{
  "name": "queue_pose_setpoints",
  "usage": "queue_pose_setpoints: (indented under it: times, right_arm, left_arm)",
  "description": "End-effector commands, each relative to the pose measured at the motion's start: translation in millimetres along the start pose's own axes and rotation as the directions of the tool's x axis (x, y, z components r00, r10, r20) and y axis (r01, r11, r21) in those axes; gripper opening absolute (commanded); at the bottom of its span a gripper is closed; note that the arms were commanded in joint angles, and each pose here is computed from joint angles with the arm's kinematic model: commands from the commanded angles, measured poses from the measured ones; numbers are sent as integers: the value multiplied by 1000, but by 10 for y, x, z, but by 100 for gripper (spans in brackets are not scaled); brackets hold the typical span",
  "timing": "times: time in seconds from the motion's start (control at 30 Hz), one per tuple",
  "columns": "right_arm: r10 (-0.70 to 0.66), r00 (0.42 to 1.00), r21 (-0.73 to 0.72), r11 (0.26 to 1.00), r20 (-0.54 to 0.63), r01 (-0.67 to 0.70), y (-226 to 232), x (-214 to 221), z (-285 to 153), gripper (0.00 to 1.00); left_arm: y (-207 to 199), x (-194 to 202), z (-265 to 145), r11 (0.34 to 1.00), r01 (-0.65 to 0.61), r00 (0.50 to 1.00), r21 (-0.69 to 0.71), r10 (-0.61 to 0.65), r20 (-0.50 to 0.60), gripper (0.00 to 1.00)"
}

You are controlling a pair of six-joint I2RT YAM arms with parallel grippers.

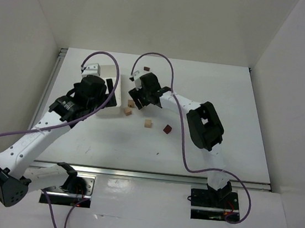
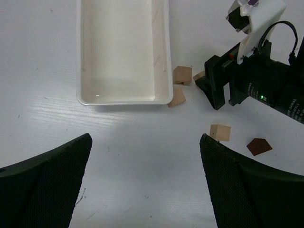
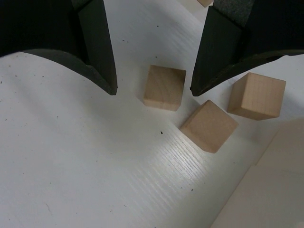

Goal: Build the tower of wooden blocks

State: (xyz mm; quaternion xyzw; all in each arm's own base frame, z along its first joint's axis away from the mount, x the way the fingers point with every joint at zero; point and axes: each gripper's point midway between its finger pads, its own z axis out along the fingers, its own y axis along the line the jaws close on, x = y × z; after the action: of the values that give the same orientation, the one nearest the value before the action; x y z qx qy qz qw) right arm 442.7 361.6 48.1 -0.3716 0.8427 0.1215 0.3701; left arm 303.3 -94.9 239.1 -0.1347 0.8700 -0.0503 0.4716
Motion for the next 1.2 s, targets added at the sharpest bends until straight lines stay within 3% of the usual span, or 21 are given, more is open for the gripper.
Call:
queue_pose_setpoints:
  times: [0.0, 0.03, 0.1, 0.2, 0.27, 0.3, 0.47, 0.83, 0.97, 1.07, 1.17]
  right_arm:
    - [20, 998, -19, 1000, 54, -19, 25, -240, -42, 70]
    - [20, 999, -11, 1000, 44, -20, 13, -198, -9, 63]
    - [20, 999, -11, 1000, 44, -20, 13, -198, -9, 59]
    - [39, 998, -12, 999, 44, -38, 19, -218, -21, 38]
    - [39, 999, -13, 999, 36, -39, 19, -222, -37, 31]
    - [39, 999, -13, 999, 36, -39, 19, -222, -37, 31]
    - [50, 998, -37, 998, 24, -50, 66, -213, -54, 50]
    - [46, 999, -34, 998, -30, -47, 109, -75, 73, 51]
    - [68, 998, 0, 998, -1, -68, 54, -151, -3, 40]
    - [77, 996, 51, 996, 47, -79, -47, -342, -152, 25]
    - [132, 989, 180, 973, 70, -143, -260, -388, -271, 25]
  left_arm:
    - [24, -22, -14, 1000, 25, 1000, -14, -24, 19, 100]
    - [24, -22, -14, 1000, 25, 1000, -14, -24, 19, 100]
    - [51, -12, -15, 999, 21, 1000, -27, -20, 17, 100]
    - [51, -12, -15, 999, 21, 1000, -27, -20, 17, 100]
    - [51, -12, -15, 999, 21, 1000, -27, -20, 17, 100]
    - [51, -12, -15, 999, 21, 1000, -27, -20, 17, 100]
    - [53, -30, -38, 999, 25, 999, -22, -24, 24, 100]
    - [82, -22, -45, 999, 25, 999, -30, -24, 29, 100]
    - [82, -22, -45, 999, 25, 999, -30, -24, 29, 100]
    - [73, -40, -43, 999, 20, 999, -25, -19, 35, 100]
    - [33, -74, -39, 1000, 19, 999, -7, -19, 47, 100]
